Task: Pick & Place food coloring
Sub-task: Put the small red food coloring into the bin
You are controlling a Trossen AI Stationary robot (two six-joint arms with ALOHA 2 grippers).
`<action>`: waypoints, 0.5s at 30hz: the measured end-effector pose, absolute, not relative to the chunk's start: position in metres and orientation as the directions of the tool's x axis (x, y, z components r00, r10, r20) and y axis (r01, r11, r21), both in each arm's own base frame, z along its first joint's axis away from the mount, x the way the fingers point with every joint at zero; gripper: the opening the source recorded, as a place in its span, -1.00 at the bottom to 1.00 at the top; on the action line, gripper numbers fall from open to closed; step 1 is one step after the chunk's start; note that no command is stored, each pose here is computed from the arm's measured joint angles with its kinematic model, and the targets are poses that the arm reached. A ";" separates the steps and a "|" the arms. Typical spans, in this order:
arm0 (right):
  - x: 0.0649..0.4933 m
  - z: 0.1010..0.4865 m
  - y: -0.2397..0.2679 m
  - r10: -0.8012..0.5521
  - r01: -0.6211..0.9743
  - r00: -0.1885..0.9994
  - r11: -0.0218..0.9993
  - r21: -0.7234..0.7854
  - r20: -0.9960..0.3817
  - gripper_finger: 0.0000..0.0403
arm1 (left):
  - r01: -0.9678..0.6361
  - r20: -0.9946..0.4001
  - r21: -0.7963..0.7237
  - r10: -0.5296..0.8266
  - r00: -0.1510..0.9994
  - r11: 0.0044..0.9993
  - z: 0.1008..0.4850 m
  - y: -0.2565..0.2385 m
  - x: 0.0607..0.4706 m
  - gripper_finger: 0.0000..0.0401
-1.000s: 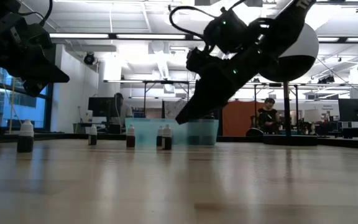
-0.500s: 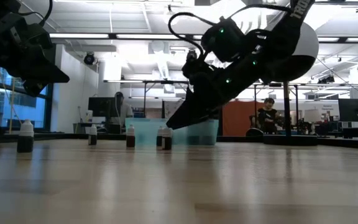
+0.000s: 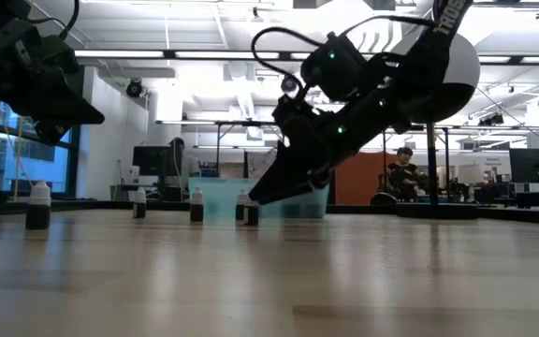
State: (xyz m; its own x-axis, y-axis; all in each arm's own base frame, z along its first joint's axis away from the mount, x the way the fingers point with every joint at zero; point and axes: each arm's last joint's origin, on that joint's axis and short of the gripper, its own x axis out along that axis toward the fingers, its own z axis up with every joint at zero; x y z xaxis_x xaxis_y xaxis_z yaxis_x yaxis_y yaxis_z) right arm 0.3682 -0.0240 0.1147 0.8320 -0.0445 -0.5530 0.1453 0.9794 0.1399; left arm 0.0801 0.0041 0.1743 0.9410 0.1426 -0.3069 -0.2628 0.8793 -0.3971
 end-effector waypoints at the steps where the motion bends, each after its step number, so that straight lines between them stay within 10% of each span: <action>1: 0.368 0.112 -0.024 -0.041 0.150 0.829 0.977 0.151 -0.558 0.20 | -0.263 -0.307 -0.397 0.142 0.941 0.879 0.174 0.004 0.080 -1.00; 15: 0.372 0.112 -0.025 -0.057 0.169 0.854 0.970 0.172 -0.517 -0.04 | -0.262 -0.307 -0.398 0.141 0.941 0.880 0.174 0.004 0.080 -1.00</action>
